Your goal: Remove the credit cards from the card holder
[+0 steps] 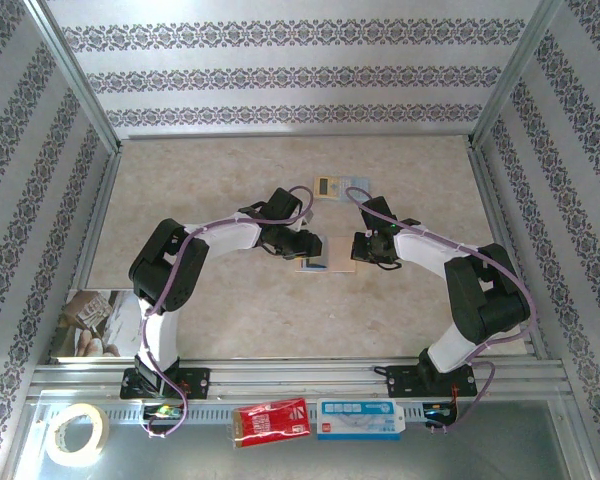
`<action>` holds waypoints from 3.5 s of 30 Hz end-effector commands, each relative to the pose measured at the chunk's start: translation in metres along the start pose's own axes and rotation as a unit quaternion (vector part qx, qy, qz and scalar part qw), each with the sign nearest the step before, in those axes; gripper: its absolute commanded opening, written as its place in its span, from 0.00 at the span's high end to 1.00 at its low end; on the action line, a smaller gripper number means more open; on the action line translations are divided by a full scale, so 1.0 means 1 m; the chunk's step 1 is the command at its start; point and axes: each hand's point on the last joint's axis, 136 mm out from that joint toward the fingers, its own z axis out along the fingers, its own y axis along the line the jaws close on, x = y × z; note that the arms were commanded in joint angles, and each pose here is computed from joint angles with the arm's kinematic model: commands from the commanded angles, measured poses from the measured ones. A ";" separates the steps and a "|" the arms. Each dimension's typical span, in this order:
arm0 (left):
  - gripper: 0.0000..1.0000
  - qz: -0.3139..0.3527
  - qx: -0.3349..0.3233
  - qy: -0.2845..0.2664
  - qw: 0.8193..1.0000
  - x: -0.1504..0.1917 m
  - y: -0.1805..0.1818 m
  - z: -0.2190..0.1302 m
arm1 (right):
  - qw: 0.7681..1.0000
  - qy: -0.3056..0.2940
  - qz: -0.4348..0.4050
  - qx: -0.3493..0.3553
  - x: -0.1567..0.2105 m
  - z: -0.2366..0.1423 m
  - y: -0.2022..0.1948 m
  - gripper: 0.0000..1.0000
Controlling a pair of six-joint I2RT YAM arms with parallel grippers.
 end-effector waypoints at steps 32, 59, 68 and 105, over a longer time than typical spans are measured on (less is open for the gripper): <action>0.53 0.034 0.037 0.003 0.999 -0.019 -0.060 0.069 | 0.987 -0.116 0.101 -0.036 -0.028 -0.065 -0.028 0.65; 0.54 0.031 0.024 -0.040 0.998 -0.041 -0.054 -0.008 | 0.980 -0.123 0.056 -0.145 -0.042 -0.108 0.039 0.70; 0.62 -0.043 0.007 -0.081 0.996 -0.048 -0.004 -0.031 | 0.982 -0.042 0.016 -0.181 -0.019 -0.065 0.098 0.76; 0.85 -0.076 -0.080 -0.007 0.994 0.005 0.061 0.009 | 0.960 0.104 0.037 -0.258 0.008 0.033 0.097 0.75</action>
